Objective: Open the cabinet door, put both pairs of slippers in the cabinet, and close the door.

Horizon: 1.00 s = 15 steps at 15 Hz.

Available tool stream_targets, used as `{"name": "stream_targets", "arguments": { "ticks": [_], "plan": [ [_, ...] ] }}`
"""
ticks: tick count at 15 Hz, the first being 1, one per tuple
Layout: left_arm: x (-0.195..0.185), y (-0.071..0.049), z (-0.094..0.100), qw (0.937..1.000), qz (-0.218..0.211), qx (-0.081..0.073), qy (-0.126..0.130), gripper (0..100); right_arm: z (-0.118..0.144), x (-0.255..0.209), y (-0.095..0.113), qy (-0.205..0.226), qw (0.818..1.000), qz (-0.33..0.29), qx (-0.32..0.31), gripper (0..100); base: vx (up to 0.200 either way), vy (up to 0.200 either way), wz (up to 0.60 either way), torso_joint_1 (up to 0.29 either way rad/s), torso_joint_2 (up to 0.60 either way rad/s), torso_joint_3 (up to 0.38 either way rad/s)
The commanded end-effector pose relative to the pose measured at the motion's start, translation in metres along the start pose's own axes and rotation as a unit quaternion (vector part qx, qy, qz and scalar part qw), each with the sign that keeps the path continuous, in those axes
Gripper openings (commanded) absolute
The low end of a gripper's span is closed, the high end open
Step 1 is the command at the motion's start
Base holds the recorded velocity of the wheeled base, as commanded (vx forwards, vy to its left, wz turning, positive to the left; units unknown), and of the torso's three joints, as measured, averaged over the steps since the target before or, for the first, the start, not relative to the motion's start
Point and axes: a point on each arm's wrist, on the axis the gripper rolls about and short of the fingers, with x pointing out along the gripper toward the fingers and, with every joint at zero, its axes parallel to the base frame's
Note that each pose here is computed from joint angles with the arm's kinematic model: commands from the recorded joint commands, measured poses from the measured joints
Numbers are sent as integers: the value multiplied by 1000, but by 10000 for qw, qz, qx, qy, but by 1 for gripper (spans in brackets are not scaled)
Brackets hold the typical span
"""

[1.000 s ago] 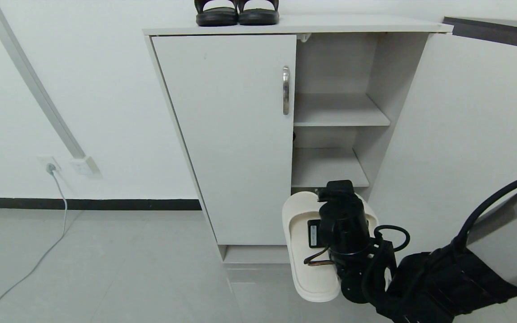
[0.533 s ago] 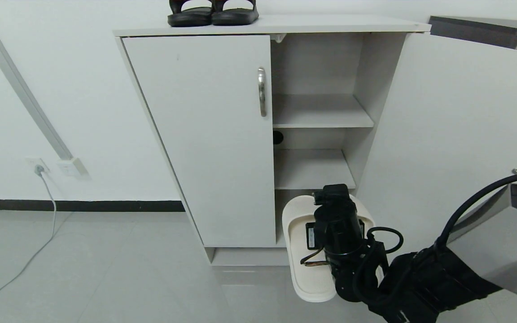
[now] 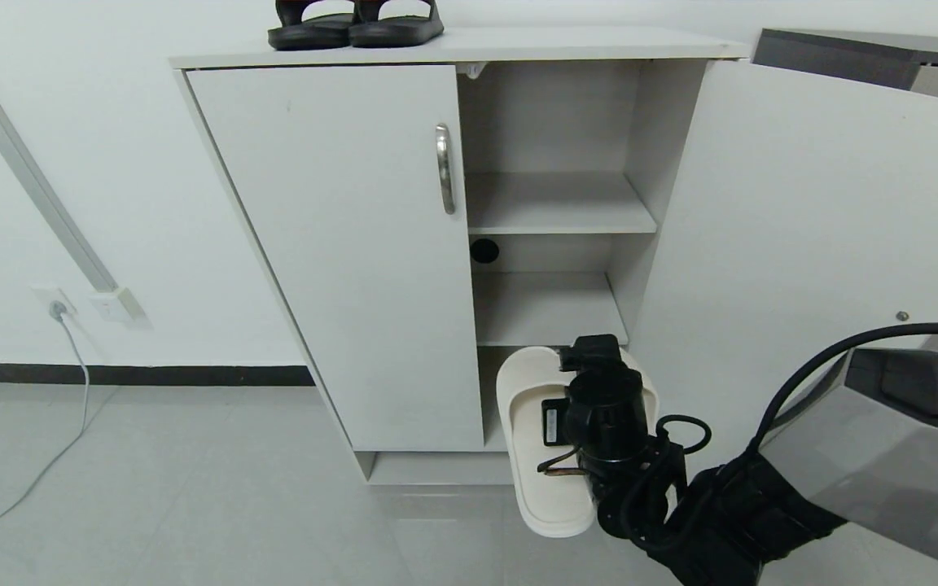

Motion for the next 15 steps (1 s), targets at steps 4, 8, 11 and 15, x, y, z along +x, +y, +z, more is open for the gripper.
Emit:
{"name": "stream_targets", "arguments": {
  "ticks": [4,8,11,15],
  "plan": [
    [0,0,0,10000,-4,-2,12,0,-16,17,13,50,9999,57,-91,0,0,0,0,0,0,0],
    [0,0,0,10000,-4,-2,12,0,-13,33,15,-66,9999,-45,-123,0,0,0,0,0,0,0],
    [0,0,0,10000,-4,-2,12,0,-26,36,16,48,9997,-63,-232,0,0,0,0,7,2,-155],
    [0,0,0,10000,-12,-3,4,0,-24,39,15,27,9997,-89,-228,0,0,0,0,1,1,-195]
  ]
}}
